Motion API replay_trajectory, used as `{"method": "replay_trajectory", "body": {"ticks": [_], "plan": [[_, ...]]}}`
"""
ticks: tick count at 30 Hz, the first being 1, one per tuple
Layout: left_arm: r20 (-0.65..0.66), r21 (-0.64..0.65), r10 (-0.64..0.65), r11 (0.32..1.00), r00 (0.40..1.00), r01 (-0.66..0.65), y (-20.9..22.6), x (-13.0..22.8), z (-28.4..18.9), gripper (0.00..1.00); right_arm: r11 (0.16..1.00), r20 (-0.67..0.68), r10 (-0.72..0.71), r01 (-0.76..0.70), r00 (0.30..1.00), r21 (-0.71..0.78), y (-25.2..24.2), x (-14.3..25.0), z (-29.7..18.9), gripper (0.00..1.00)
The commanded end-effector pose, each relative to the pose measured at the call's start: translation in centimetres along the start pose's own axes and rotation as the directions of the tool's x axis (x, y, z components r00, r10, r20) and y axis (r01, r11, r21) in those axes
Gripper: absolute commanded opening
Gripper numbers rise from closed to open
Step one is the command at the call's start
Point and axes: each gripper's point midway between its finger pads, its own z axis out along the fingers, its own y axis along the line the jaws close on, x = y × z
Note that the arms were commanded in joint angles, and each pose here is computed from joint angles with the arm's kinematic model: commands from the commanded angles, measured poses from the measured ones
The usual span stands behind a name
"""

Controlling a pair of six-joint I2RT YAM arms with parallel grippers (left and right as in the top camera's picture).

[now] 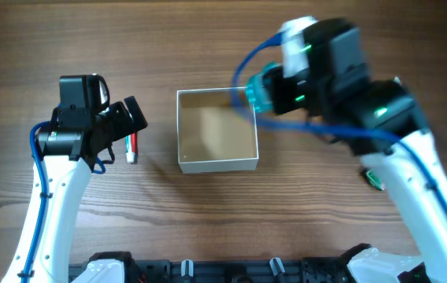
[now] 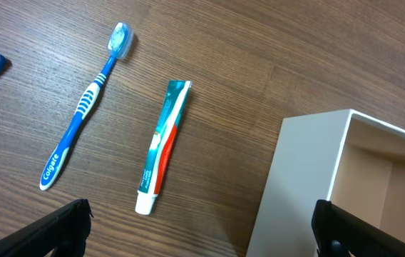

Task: Pack container
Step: 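Carry the bottle with the right gripper and lower it into the box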

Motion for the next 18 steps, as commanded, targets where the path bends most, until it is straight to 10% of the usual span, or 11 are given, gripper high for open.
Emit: {"method": "replay_trajectory", "body": {"ticks": [1, 18], "plan": [[0.020, -0.001, 0.012, 1.000, 1.000, -0.012, 0.0, -0.7, -0.4, 1.00, 0.999, -0.015, 0.028, -0.028, 0.999, 0.027, 3.6, 0.2, 3.3, 0.04], [0.023, -0.072, 0.013, 0.997, 1.000, -0.011, 1.3, -0.6, -0.4, 1.00, 0.983, -0.178, 0.183, -0.177, 0.967, 0.050, 6.6, 4.7, 19.3, 0.07]]}}
